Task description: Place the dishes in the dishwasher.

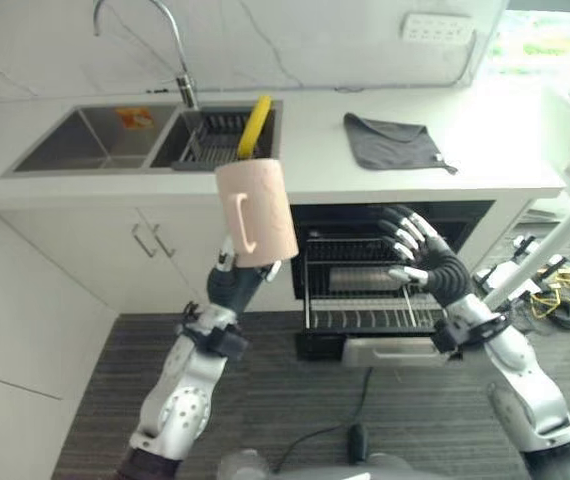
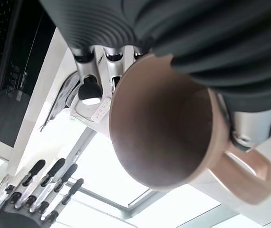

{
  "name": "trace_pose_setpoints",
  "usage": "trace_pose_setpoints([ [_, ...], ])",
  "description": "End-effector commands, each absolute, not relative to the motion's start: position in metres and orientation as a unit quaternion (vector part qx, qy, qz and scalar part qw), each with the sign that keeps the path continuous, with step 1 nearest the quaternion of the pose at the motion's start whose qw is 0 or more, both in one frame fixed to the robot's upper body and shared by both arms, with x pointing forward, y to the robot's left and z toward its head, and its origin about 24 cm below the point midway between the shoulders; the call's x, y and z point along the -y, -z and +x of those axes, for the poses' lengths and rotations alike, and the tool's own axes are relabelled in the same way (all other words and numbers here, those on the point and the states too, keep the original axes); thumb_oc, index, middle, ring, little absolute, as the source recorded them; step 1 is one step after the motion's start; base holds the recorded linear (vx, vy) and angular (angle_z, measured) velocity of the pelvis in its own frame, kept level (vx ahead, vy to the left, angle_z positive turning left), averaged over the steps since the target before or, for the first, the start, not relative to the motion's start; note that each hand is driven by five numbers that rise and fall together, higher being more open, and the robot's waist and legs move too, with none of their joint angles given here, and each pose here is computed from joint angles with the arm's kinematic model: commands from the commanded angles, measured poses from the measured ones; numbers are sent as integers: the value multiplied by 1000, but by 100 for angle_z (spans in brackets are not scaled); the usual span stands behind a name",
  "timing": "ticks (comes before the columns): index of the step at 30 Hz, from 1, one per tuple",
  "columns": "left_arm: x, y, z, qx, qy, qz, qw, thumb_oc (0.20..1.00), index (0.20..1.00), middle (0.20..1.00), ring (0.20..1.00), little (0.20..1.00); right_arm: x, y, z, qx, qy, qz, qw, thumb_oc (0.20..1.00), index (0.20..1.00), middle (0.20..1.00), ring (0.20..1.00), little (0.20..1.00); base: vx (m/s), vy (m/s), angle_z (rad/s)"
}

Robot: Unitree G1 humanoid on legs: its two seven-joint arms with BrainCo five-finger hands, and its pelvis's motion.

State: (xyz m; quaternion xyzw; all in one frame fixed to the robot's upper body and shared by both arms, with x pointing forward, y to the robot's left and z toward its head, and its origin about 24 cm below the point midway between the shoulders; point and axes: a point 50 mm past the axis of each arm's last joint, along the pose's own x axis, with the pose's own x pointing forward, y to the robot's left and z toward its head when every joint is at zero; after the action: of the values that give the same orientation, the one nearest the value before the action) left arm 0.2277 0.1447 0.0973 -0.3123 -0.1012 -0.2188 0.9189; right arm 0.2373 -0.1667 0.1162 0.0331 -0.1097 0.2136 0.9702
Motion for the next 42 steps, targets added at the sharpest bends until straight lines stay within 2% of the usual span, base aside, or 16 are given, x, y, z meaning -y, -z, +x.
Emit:
trace_pose_setpoints([
  [1, -148, -137, 229, 207, 254, -273, 904, 200, 200, 200, 200, 200, 153, -141, 236, 191, -241, 67, 949, 1000, 1000, 1000, 1000, 1000, 104, 271, -39],
  [11, -132, -143, 238, 192, 282, -234, 910, 200, 200, 200, 200, 200, 155, -129, 219, 181, -221, 107, 952, 1000, 1000, 1000, 1000, 1000, 73, 26, 6],
  [21, -150, -147, 238, 189, 281, -179, 924, 200, 200, 200, 200, 200, 140, -142, 226, 211, -255, 155, 931, 1000, 1000, 1000, 1000, 1000, -68, -542, 18],
  [24, -155, -139, 234, 183, 257, -214, 924, 200, 200, 200, 200, 200, 137, -147, 230, 202, -284, 128, 928, 1000, 1000, 1000, 1000, 1000, -62, -429, -17],
  [38, -144, -146, 237, 213, 279, -221, 910, 200, 200, 200, 200, 200, 146, -156, 239, 228, -252, 102, 935, 1000, 1000, 1000, 1000, 1000, -31, 55, -1],
  [42, -148, -144, 242, 207, 272, -195, 919, 200, 200, 200, 200, 200, 150, -147, 229, 230, -249, 139, 930, 1000, 1000, 1000, 1000, 1000, 71, 103, -13],
])
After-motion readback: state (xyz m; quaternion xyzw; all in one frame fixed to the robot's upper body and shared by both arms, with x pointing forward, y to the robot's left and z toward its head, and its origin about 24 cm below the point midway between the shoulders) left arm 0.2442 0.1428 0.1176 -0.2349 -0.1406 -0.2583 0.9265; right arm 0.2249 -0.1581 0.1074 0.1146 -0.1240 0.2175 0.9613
